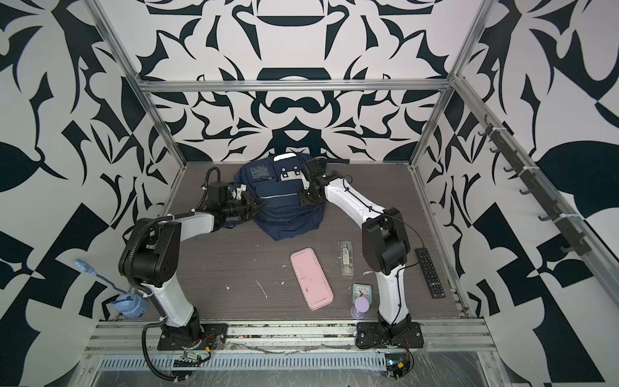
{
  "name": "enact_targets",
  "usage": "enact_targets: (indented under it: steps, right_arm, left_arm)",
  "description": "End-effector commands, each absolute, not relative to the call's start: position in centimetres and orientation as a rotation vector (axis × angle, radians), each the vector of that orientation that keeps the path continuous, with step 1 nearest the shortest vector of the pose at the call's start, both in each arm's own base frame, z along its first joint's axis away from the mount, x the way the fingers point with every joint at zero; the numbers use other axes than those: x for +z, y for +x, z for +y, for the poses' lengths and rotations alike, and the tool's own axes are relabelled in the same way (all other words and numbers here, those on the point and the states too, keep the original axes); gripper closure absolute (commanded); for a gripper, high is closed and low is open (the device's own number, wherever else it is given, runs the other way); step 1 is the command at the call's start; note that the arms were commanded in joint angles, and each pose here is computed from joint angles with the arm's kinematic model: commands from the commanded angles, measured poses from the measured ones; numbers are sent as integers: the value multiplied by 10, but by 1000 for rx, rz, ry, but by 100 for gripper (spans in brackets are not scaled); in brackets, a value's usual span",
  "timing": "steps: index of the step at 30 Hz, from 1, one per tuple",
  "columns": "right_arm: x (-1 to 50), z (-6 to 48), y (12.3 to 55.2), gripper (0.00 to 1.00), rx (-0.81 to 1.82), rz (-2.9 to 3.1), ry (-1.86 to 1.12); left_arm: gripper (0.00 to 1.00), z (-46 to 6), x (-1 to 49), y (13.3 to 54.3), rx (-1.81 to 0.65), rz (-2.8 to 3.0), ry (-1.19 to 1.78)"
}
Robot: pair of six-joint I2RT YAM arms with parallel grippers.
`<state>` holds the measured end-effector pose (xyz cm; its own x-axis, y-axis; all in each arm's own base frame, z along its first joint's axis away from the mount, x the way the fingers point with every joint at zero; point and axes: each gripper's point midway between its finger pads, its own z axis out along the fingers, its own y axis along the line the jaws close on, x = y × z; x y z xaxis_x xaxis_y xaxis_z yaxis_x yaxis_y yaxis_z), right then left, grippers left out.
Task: Pack books, pencil case, and school supplies into a backpack
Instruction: Unzip the student bag at the top-center of the table.
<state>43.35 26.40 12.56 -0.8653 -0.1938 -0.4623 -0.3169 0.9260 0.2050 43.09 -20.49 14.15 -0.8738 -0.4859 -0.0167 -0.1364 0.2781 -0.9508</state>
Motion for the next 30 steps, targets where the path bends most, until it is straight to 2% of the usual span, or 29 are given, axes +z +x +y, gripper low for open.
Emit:
enact_targets:
  steps: [1, 10, 18, 22, 23, 27, 30]
  right_arm:
    - [123, 265, 423, 46, 445, 2624, -345]
    - [101, 265, 403, 45, 528, 2640, -333]
    - [90, 284, 391, 47, 758, 2621, -309]
    - [88, 294, 388, 47, 847, 2609, -272]
    - [85, 297, 387, 47, 853, 2617, -268]
    - [78, 306, 384, 47, 861, 2631, -274]
    - [74, 312, 381, 48, 878, 2632, -286]
  left_arm:
    - [100, -195, 198, 452, -1773, 1995, -478]
    - [100, -177, 204, 461, -1732, 1989, -516]
    - [100, -140, 177, 467, -1615, 2023, -665]
    - [99, -142, 166, 462, -1549, 2111, -672]
    - [94, -144, 165, 459, -1536, 2131, -670]
    - [62, -151, 154, 438, -1438, 2243, -656]
    - [50, -160, 148, 420, -1401, 2292, -643]
